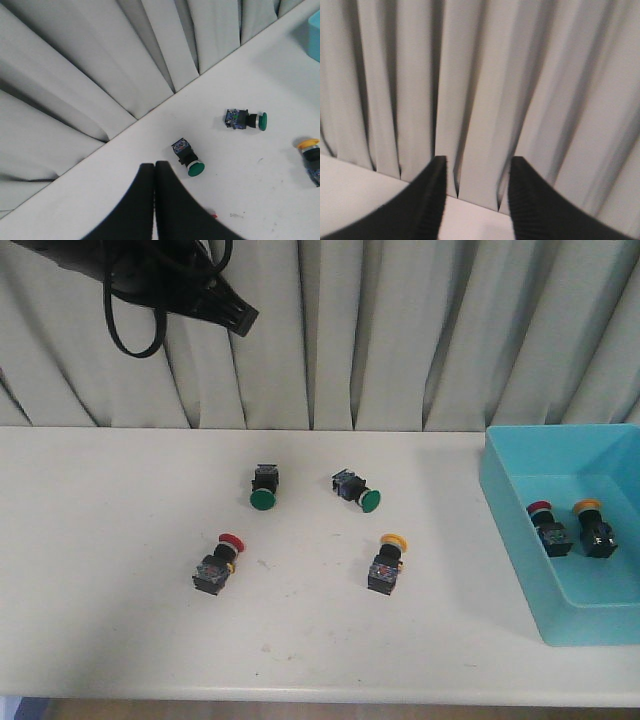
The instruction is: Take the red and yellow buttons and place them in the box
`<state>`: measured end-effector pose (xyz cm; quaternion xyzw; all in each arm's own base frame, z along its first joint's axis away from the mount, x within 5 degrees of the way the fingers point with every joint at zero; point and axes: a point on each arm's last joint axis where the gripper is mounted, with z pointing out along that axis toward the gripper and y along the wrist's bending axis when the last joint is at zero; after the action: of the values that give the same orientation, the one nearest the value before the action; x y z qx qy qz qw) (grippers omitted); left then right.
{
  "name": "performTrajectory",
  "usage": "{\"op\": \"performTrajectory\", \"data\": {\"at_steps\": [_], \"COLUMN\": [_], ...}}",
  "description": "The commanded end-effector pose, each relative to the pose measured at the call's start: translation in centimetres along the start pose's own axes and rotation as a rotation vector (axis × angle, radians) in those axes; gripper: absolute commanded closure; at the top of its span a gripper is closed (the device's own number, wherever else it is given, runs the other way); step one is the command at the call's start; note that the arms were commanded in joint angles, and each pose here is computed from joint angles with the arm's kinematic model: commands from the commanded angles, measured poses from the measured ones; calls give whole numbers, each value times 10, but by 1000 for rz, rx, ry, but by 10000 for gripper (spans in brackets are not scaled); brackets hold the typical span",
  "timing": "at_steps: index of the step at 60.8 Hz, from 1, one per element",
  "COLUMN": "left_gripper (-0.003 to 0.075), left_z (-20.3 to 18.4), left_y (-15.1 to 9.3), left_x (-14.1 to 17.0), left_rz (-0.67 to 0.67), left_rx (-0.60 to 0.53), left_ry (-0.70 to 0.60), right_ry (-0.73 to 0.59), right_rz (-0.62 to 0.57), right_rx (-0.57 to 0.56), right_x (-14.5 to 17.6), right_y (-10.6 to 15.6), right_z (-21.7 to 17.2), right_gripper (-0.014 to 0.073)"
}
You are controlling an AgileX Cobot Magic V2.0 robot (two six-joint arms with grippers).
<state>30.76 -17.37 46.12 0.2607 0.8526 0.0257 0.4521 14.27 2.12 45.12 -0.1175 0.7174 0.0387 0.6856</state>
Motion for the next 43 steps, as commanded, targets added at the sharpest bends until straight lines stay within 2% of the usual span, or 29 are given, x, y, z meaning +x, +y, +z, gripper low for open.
{"op": "performTrajectory", "data": {"at_steps": [1, 4, 9, 17, 43], "left_gripper": [726, 726, 726, 726, 726], "left_z": [-24, -24, -24, -24, -24], "left_y": [6, 5, 5, 6, 6], "left_x": [-12, -12, -12, -12, -12], "left_rz": [-34, -37, -37, -36, -36], "left_rx": [6, 11, 10, 8, 8], "left_ry": [-131, -133, -134, -133, -125], "right_ry": [-84, -88, -107, -144, -107], "right_rz": [31, 37, 50, 57, 78], "right_rx": [67, 79, 93, 94, 67], "right_x": [9, 18, 28, 27, 30], "right_y": [-2, -2, -2, -1, 1], "right_z": [-9, -10, -9, -7, -6], "right_gripper": [523, 611, 603, 603, 603]}}
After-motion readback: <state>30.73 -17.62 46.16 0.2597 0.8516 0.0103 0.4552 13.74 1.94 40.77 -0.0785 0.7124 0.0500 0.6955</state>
